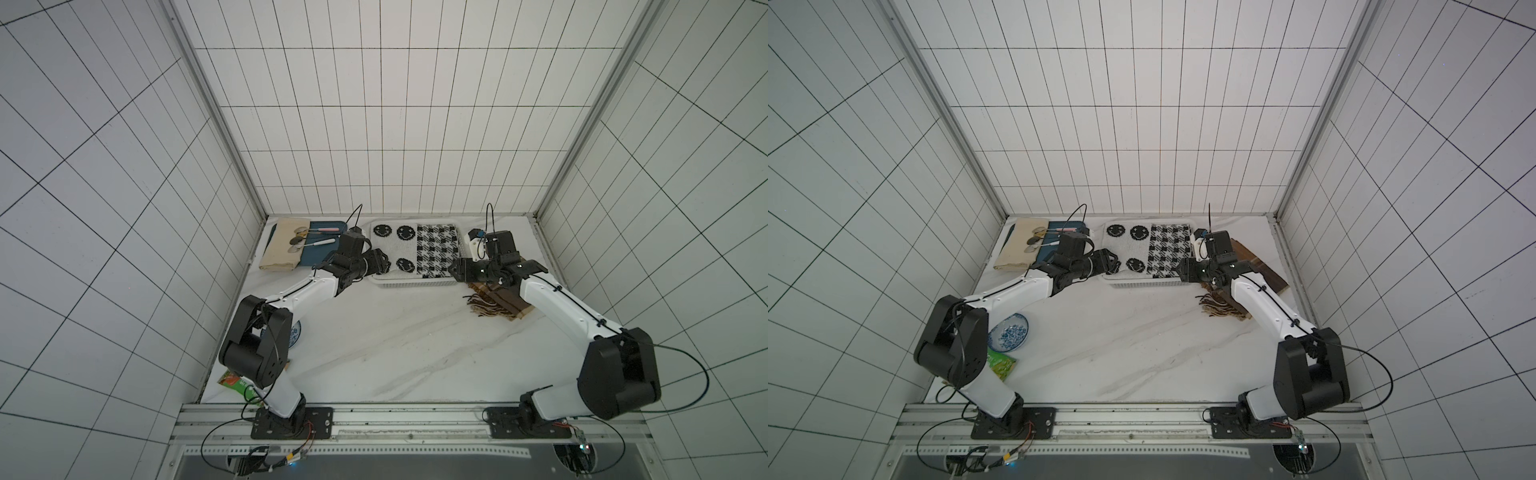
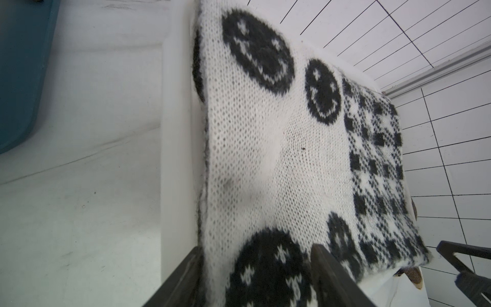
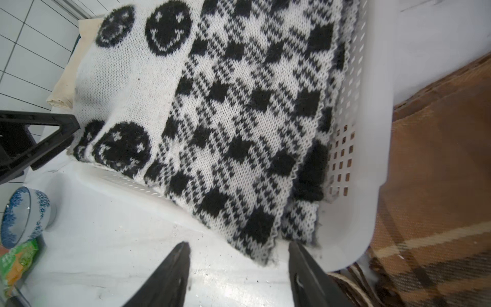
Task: Put the folded scarf in the basket
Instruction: Place the scarf in the basket, then move the scarf to the center of the board.
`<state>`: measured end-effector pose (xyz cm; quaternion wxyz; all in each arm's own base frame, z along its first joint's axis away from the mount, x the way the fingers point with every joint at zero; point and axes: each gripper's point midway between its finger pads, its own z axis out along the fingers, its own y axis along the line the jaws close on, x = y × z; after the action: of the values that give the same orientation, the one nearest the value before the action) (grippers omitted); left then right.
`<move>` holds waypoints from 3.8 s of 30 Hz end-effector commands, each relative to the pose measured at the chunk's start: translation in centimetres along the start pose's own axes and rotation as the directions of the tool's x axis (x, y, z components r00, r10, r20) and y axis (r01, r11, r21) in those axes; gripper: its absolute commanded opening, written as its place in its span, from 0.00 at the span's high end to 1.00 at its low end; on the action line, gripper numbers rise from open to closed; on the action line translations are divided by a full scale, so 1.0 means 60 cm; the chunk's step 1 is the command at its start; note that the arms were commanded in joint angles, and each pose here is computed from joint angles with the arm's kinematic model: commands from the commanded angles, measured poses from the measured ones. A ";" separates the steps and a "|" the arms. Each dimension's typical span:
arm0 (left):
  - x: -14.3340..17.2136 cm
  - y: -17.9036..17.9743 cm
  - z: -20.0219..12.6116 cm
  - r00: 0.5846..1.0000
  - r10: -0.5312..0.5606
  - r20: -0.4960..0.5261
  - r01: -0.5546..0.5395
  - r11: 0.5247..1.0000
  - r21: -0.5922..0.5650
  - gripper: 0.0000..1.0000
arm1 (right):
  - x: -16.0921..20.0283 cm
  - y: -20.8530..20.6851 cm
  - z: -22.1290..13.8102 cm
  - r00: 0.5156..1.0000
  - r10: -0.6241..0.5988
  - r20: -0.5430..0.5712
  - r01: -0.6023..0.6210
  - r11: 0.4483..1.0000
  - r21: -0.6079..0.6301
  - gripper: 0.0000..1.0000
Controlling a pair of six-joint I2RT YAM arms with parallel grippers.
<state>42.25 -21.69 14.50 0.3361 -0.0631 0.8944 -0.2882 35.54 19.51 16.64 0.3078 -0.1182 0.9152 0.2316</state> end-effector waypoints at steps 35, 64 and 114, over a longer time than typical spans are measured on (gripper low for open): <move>0.024 0.013 0.023 0.998 -0.009 -0.064 0.008 1.000 -0.005 0.70 | 0.014 -0.083 -0.002 0.998 -0.061 -0.020 0.064 0.954 0.292 0.99; 0.030 0.035 0.009 0.998 -0.027 -0.062 0.025 0.999 -0.044 0.53 | 0.035 -0.084 0.025 0.990 -0.089 -0.114 0.120 0.943 0.312 0.75; 0.189 -0.022 -0.209 0.984 0.071 0.165 -0.101 0.979 0.180 0.03 | 0.182 -0.302 -0.028 0.900 0.352 -0.259 -0.157 0.813 0.560 0.53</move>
<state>25.62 -19.60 16.49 0.4296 -0.0190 0.8385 -0.3348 33.96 2.35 4.04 0.1529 0.0569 0.9865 -0.0169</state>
